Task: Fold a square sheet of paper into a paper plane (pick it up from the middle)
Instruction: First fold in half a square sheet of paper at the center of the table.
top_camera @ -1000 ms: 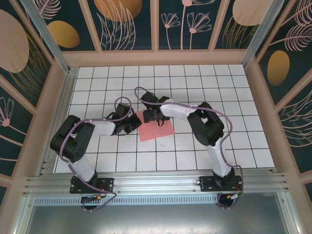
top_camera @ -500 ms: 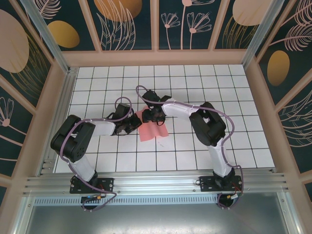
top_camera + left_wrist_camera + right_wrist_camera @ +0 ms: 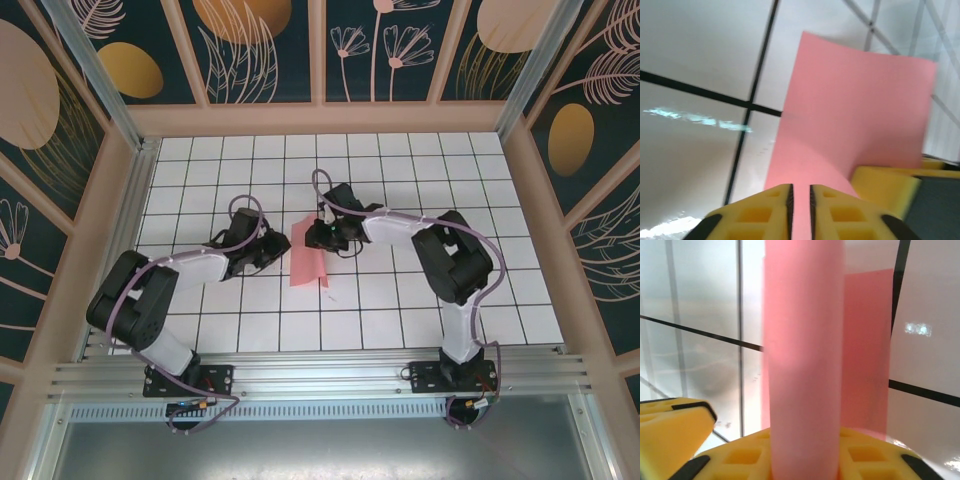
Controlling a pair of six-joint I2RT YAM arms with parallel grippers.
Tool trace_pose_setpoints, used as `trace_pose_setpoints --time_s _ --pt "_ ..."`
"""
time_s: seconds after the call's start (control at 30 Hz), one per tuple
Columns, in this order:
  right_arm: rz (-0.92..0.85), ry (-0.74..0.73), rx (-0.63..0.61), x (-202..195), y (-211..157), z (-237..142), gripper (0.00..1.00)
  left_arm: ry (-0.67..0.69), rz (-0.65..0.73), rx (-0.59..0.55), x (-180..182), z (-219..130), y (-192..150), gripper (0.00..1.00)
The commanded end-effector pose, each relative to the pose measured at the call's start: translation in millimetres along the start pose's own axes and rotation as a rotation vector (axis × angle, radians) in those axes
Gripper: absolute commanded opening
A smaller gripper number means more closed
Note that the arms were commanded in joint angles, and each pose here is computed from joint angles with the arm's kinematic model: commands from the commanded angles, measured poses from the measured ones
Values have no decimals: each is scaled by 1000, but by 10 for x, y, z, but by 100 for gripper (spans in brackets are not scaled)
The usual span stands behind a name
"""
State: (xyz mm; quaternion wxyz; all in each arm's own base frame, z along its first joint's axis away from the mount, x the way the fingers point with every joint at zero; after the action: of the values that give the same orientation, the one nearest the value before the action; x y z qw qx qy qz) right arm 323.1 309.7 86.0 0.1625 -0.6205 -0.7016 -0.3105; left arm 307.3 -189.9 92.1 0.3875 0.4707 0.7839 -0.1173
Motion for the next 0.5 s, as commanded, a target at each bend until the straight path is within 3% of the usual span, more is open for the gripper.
trace_pose_setpoints --time_s 0.0,0.2,0.47 --pt "-26 259 -77 301 171 -292 25 -27 -28 -42 3 -184 79 25" --pt "-54 482 -77 383 185 -550 26 -208 -10 -43 -69 -375 116 47" --pt "-62 618 -30 340 165 -648 26 -426 39 30 -184 -357 -29 74"
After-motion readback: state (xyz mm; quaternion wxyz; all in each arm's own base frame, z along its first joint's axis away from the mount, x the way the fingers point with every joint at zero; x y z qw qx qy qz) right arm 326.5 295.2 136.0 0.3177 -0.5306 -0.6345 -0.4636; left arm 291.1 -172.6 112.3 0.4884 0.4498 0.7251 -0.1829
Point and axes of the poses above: each hand's point on the last joint's axis, 136 mm out from that joint toward the fingers, its own z axis out along the fingers, its own x axis along the line the jaws close on, y = z × x, the point moved 5 cm from there along -z, back along the fingers, and after that the axes turned 2 degrees about -z, right-handed, at the moved point
